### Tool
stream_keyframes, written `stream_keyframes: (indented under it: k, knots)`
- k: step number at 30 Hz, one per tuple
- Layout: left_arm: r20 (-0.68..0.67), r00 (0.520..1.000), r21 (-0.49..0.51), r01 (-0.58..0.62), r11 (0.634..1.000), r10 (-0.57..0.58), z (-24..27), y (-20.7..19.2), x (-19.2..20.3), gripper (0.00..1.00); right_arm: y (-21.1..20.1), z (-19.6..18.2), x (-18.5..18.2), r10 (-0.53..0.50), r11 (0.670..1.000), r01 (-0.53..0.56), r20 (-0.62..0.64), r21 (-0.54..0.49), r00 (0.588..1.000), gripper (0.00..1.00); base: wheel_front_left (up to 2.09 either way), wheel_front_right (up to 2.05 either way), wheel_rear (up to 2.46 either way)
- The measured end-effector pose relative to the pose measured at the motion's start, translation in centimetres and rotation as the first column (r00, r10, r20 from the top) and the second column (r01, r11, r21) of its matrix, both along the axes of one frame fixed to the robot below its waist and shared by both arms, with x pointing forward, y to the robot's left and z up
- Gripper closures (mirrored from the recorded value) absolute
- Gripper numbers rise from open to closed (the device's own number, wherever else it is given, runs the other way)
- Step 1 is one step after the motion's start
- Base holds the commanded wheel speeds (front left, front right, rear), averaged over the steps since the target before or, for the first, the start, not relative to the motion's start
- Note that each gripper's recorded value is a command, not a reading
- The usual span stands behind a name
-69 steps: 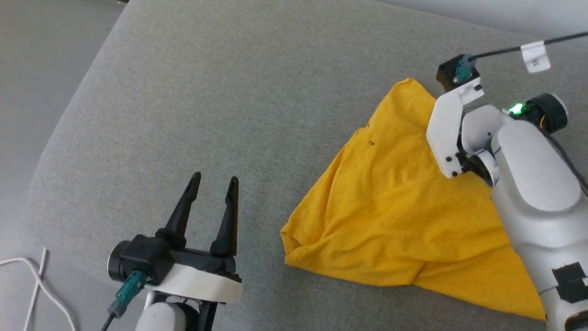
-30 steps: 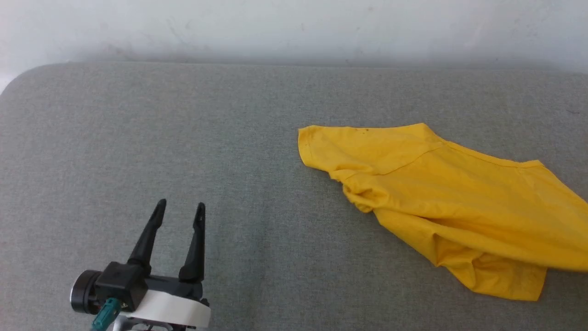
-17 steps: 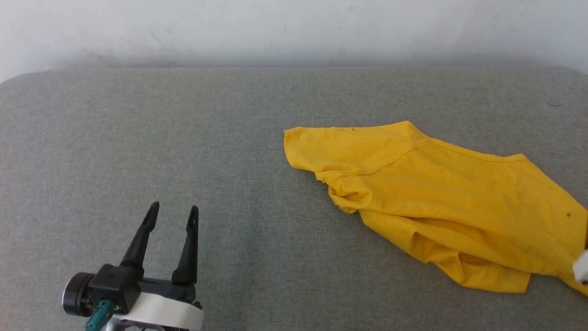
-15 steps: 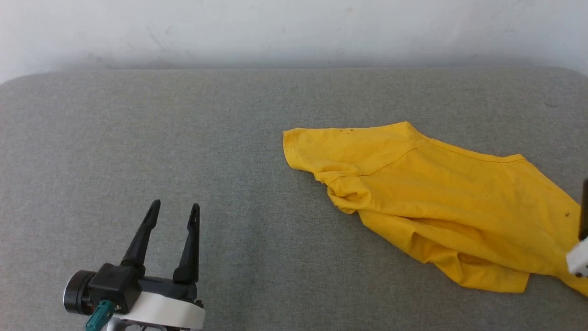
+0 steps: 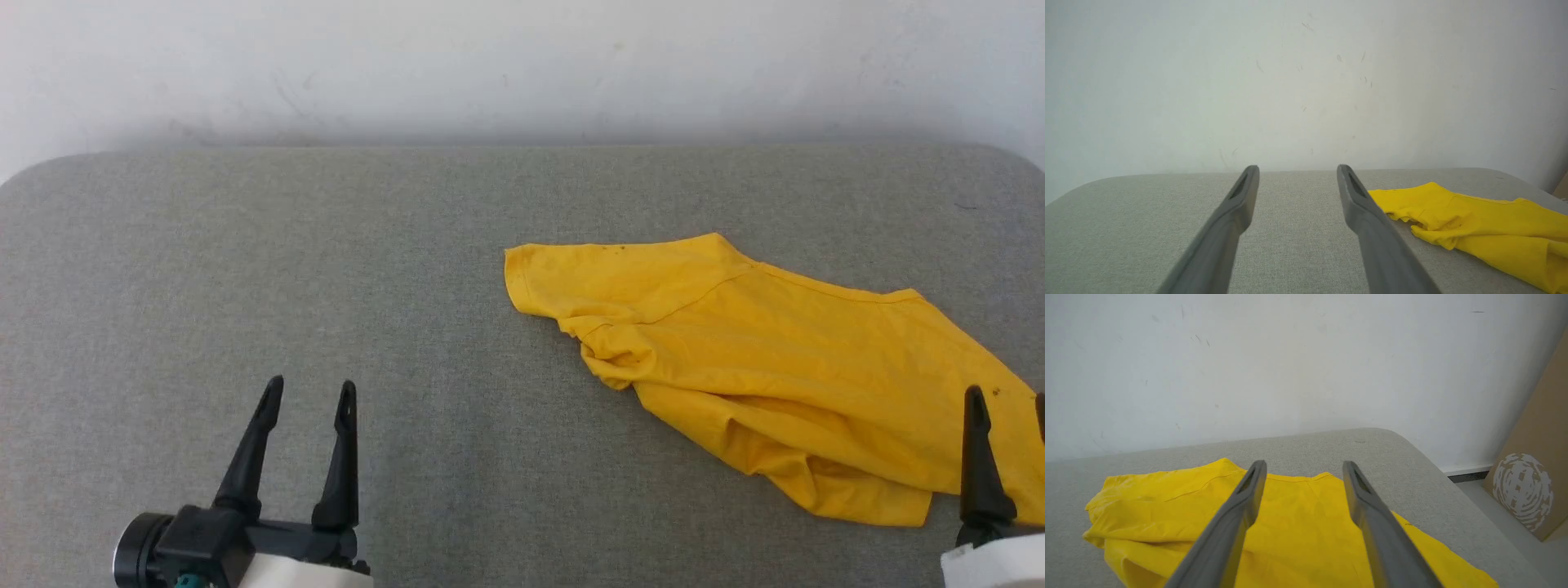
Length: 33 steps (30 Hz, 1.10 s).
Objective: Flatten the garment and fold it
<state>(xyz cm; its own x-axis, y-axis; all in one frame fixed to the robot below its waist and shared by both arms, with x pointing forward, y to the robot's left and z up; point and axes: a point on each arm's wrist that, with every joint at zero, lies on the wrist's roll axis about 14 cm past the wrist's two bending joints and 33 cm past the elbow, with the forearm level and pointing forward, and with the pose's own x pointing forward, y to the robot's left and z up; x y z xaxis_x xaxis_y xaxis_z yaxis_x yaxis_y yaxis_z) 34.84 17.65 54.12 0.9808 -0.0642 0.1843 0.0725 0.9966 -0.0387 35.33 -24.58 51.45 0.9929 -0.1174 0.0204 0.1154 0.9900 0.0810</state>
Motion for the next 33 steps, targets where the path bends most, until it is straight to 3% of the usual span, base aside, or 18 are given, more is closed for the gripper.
stream_keyframes:
  k: [7,12,21,27,33]
  knots:
    - [0.000,1.000,0.007,0.004,1.000,-0.004,0.0,-0.2,-0.1,0.00,0.0,-1.1,-1.1,-0.009,1.000,0.009,0.001,0.028,1.000,0.00,0.00,0.00,0.00]
    - [-0.007,0.998,0.044,0.069,0.997,-0.069,-0.4,-1.9,1.2,0.00,-0.4,-0.9,-1.2,-0.022,0.999,0.022,0.015,0.027,1.000,0.00,0.00,0.00,0.00]
    - [-0.142,0.964,0.153,0.247,0.957,-0.226,0.1,-5.9,9.5,0.00,-0.5,-1.9,0.0,-0.030,0.999,0.031,-0.006,0.028,1.000,0.00,0.00,0.00,0.00]
    - [-0.290,0.905,0.176,0.371,0.912,-0.312,-1.4,-9.0,15.0,0.00,-0.1,-2.7,2.0,-0.020,0.999,0.021,-0.012,0.032,1.000,0.00,0.00,0.00,0.00]
    - [-0.455,0.832,0.147,0.422,0.894,-0.318,-5.9,-10.0,18.5,0.00,0.0,-4.2,3.5,-0.018,0.999,0.019,-0.043,0.027,0.999,0.00,0.00,0.00,0.00]
